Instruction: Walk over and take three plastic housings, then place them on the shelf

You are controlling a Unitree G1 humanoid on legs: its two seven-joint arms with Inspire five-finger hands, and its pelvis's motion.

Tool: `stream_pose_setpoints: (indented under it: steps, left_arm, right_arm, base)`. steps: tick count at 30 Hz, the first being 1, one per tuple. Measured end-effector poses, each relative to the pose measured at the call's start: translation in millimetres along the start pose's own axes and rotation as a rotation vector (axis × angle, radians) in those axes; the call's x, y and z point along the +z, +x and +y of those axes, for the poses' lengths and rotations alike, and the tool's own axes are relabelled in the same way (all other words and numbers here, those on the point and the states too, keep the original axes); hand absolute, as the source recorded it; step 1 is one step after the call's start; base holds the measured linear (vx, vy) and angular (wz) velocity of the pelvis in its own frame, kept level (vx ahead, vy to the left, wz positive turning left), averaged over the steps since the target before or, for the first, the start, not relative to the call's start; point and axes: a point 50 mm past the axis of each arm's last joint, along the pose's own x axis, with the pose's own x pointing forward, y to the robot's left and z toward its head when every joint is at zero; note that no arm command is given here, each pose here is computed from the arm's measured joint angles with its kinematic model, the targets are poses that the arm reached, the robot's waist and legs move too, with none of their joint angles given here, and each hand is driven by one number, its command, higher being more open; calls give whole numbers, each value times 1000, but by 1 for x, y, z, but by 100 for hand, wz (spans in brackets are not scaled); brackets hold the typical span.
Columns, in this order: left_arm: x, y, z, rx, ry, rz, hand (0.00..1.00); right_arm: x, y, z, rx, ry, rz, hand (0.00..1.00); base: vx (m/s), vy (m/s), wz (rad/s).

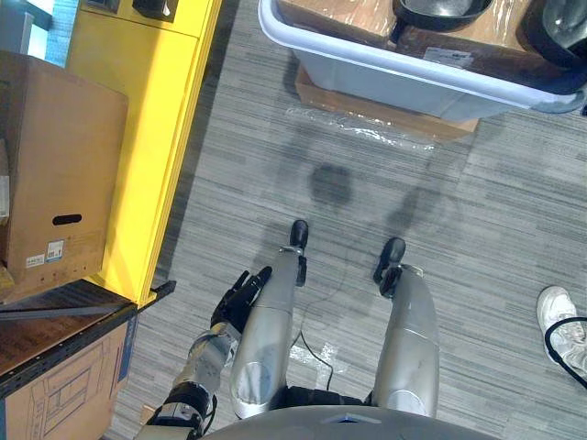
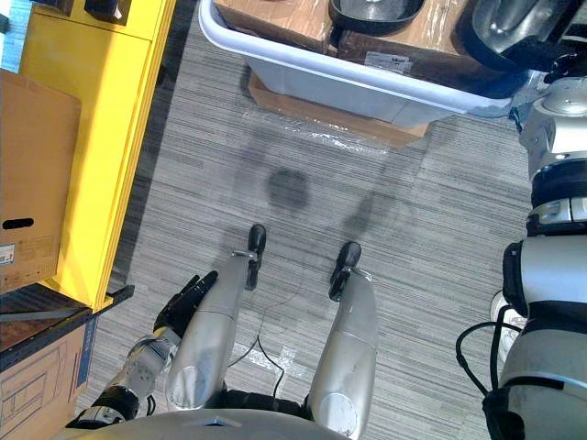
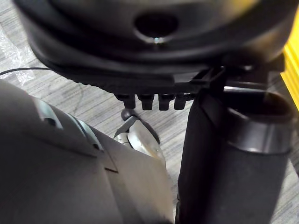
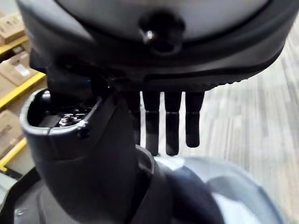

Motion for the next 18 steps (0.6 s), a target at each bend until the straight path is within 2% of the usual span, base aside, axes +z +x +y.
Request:
stream_pose_setpoints:
  steps: [10,14,18]
  left_arm:
    - [-6,-1,4,28,15,19,100]
    - [-7,-2,5,33,32,5,100]
    - [-2,-2,1,35,76,-39,100]
  right_arm:
    - [-26,-3,12,-21,-57,27,0]
    - [-35,-6,18,-17,5,11,0]
    - [-23,-12,8,-52,87,-132,0]
  base:
    - [-1,-4,2]
    - [2,-35,4]
    - [27,-38,8]
